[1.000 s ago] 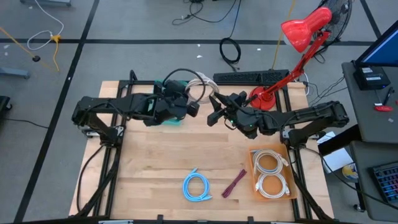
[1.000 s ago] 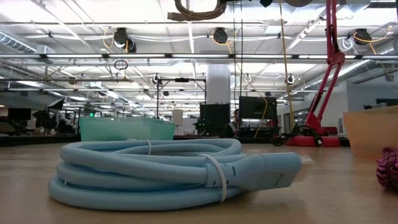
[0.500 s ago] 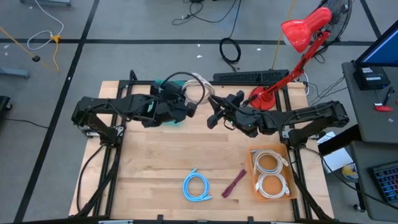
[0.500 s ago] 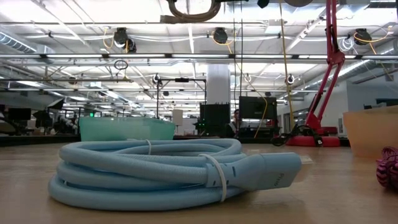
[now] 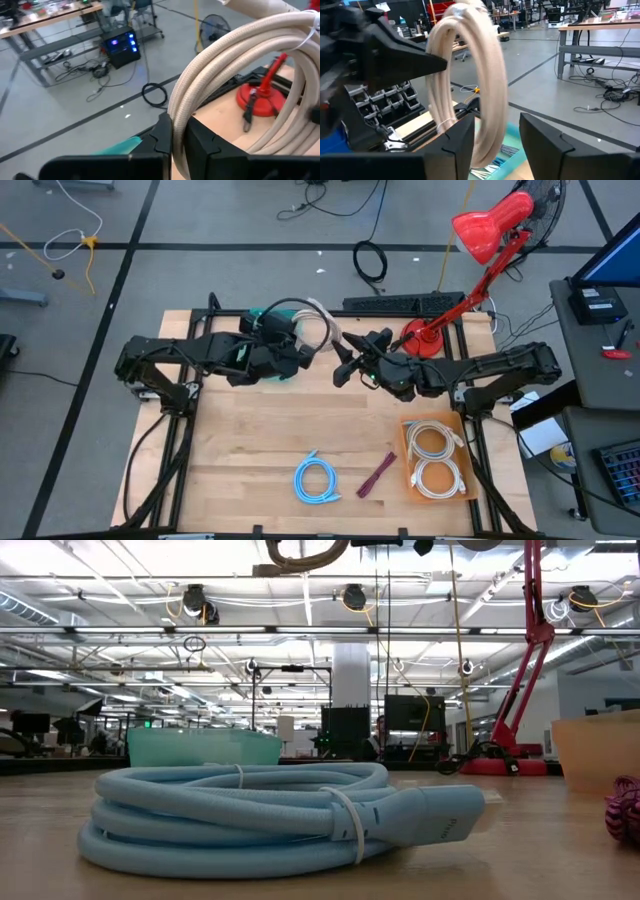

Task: Pick & Place USB Port
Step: Put the light brown HDMI cable into the orange bin

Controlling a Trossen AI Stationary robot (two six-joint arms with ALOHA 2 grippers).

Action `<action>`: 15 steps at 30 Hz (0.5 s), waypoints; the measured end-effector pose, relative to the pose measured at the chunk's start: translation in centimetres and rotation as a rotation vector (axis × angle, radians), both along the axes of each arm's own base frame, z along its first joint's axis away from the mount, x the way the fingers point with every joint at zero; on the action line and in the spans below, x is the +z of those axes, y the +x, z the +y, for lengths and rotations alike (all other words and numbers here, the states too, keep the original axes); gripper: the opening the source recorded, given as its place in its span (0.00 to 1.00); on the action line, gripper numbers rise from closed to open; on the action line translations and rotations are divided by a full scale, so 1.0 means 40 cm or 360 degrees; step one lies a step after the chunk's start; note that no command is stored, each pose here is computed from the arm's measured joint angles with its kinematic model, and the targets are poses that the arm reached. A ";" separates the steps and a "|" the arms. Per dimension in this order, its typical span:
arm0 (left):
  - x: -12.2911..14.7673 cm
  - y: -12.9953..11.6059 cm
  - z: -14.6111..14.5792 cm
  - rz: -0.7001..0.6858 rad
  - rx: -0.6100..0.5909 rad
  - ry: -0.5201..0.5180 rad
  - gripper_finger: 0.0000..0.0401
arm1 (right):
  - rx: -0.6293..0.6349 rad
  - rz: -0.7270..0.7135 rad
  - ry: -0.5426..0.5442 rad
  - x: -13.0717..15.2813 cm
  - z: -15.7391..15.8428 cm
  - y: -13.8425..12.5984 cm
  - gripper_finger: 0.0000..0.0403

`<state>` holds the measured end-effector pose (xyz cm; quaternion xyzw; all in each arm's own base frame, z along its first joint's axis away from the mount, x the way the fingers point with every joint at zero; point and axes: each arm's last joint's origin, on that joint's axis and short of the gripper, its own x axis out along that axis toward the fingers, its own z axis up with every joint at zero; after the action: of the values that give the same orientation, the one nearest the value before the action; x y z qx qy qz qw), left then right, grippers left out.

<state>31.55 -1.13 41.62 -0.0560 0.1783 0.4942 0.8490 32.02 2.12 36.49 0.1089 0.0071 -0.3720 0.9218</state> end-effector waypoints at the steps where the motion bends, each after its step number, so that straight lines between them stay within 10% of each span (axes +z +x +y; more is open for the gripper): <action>1: 0.002 0.002 -0.003 -0.0001 -0.0022 -0.0001 0.06 | -0.0001 -0.0006 0.0006 0.000 0.000 0.000 0.38; 15: 0.002 0.006 -0.012 -0.0005 -0.0100 -0.0051 0.05 | 0.0038 -0.0071 0.0082 0.000 0.002 0.002 0.28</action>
<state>31.80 -1.62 41.69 -0.0649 0.1864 0.4644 0.8634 32.08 2.19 36.50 0.1407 -0.0027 -0.3580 0.9231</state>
